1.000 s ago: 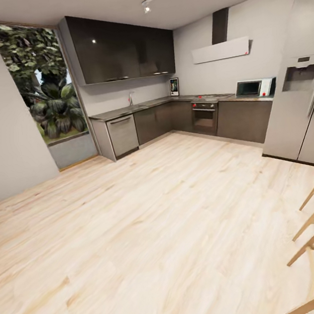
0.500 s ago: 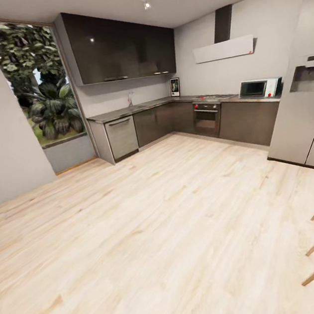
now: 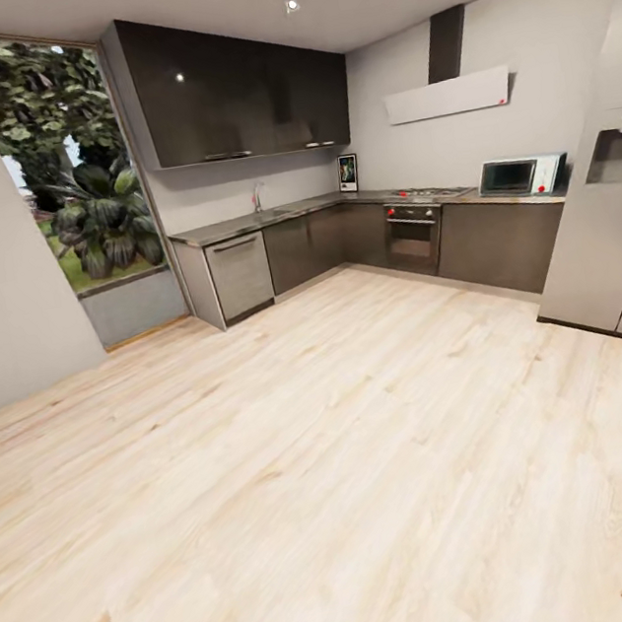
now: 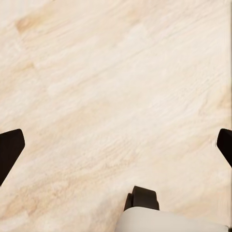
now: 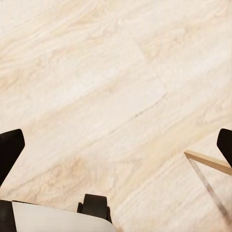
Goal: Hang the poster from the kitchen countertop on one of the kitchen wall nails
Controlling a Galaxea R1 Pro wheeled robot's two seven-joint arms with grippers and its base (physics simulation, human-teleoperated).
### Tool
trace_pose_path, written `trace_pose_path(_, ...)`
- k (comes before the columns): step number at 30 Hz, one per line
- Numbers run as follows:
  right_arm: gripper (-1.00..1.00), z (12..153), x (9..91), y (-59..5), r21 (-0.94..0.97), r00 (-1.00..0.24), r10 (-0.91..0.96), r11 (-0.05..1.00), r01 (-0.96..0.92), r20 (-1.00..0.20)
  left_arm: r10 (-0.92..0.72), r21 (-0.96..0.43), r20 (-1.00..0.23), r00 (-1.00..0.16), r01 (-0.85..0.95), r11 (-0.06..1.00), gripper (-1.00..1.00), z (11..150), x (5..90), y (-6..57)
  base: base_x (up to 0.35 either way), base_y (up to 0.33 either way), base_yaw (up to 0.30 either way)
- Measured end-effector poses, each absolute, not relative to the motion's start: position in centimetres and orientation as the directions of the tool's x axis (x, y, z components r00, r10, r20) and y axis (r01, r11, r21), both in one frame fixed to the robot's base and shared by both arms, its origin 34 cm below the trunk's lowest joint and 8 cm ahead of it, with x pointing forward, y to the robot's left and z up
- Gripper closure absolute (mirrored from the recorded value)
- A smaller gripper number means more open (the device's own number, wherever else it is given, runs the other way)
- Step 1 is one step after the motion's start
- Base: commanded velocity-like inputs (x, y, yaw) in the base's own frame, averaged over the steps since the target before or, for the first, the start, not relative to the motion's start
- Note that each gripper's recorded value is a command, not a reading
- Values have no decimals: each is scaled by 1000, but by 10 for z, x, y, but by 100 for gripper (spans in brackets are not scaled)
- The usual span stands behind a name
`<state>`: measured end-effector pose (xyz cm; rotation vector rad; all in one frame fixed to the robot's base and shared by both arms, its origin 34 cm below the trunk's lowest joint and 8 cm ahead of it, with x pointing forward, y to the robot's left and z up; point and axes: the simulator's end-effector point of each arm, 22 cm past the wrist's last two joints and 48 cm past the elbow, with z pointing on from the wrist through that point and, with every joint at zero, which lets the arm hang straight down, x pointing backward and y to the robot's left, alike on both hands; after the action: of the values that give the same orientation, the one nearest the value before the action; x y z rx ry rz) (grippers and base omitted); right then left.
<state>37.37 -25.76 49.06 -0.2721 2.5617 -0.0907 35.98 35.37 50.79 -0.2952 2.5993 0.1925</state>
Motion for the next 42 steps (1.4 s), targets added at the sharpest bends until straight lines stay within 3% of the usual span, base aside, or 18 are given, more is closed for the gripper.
trace_pose_path(42, -100, 552, 373, -258, -121, -825, -214, 977, -176, -523, -175, 76, -506, -845, -246, 966, -100, 569, 360, 349, 2, 0, 0)
